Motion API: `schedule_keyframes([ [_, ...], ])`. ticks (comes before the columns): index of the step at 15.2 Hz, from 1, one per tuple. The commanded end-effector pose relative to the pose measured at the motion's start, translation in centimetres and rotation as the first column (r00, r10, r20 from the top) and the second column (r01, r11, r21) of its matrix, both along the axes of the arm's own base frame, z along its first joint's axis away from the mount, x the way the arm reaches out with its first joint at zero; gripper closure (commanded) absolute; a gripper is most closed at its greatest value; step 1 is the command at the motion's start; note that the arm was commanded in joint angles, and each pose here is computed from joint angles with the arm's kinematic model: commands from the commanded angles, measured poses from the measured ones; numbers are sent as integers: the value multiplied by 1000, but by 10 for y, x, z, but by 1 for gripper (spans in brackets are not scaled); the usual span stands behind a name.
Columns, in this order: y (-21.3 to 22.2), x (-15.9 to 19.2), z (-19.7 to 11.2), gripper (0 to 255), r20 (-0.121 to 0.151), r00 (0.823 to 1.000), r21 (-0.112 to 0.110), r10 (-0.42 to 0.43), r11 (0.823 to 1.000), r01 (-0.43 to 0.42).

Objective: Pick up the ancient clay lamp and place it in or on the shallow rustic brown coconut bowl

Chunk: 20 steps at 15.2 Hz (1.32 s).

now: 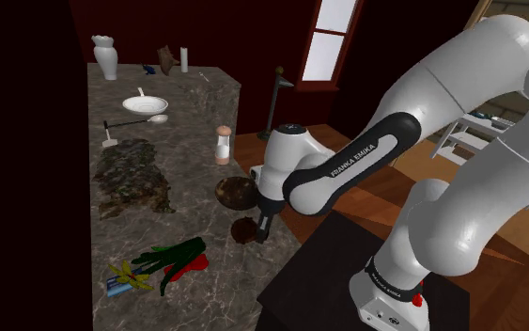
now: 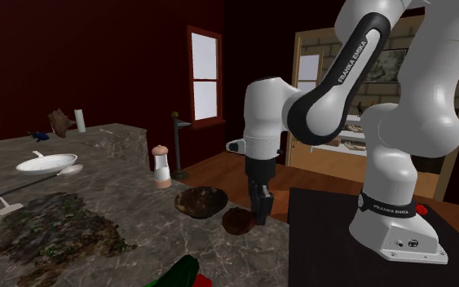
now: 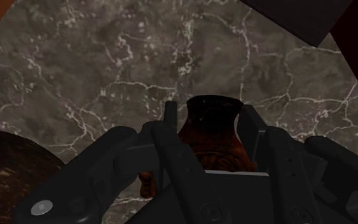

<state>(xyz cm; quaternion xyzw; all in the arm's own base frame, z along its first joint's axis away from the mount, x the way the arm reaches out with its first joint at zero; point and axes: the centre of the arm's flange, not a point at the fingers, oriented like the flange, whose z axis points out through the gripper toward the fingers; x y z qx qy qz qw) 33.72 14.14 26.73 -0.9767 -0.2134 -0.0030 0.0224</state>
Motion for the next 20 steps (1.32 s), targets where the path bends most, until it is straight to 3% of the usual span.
schedule_keyframes([
  [1, -1, -1, 11, 255, 0, 1000, 0, 0, 1000, 0],
  [5, -1, -1, 30, 255, 0, 1000, 0, 0, 1000, 0],
  [20, -124, 153, 36, 255, 0, 1000, 0, 0, 1000, 0],
])
